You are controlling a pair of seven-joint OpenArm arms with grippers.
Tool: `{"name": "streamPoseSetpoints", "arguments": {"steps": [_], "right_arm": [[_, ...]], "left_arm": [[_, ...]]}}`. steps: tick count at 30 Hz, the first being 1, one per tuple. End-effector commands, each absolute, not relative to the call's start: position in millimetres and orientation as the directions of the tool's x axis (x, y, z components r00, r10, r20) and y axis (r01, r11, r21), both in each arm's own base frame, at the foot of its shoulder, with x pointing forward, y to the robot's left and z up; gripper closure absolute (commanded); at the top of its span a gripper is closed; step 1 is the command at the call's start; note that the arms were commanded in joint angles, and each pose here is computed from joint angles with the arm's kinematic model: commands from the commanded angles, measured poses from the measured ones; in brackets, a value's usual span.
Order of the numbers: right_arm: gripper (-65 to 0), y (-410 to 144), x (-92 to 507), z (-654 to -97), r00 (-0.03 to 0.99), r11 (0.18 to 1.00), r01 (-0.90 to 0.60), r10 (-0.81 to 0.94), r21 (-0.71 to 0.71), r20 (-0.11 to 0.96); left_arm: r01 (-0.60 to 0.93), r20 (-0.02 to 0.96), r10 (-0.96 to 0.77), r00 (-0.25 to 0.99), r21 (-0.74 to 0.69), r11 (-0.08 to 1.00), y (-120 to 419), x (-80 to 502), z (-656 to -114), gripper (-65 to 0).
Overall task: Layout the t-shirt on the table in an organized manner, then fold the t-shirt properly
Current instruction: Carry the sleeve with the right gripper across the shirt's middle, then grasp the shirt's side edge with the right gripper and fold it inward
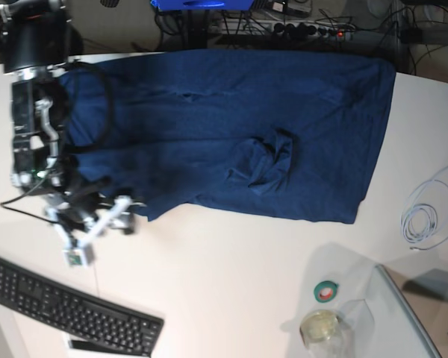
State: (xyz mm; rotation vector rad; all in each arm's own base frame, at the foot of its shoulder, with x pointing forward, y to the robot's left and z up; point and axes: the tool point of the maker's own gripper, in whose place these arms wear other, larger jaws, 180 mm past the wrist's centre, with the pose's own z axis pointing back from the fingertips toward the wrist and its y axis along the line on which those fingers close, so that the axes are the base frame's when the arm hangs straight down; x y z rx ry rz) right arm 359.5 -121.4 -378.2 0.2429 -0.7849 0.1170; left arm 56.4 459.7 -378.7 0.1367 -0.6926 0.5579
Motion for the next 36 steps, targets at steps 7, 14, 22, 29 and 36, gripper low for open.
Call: {"name": "streamPoseSetpoints", "arguments": {"steps": [7,14,22,29,36], "right_arm": [[-36.0,-167,378,-409,0.75,0.968,-0.218,0.087,0.121,0.656],[-35.6,-76,330,-404,0.683,0.863,-0.478,0.247,0.166,0.688],[-35.9,48,313,-381,0.638,0.745,-0.604,0.239,0.284,0.732],[-35.9,105,327,-406,0.686,0.729,-0.618,0.317,0.294,0.655],[-35.7,116,340,-427,0.711,0.746,-0.588,0.293,0.311,0.639]], "left_arm": [[-0.25,0.66,0.223,0.717,-0.056,0.967,420,144,-372,0.0],[-0.096,0.671,0.158,0.724,-0.128,0.987,366,202,-386,0.0],[-0.21,0.621,0.173,0.764,-0.014,0.978,380,181,-407,0.0],[-0.44,0.637,0.295,0.712,0.077,0.895,451,104,-383,0.0],[-0.52,0.606,0.335,0.722,0.155,0.84,478,48,-372,0.0]]}}
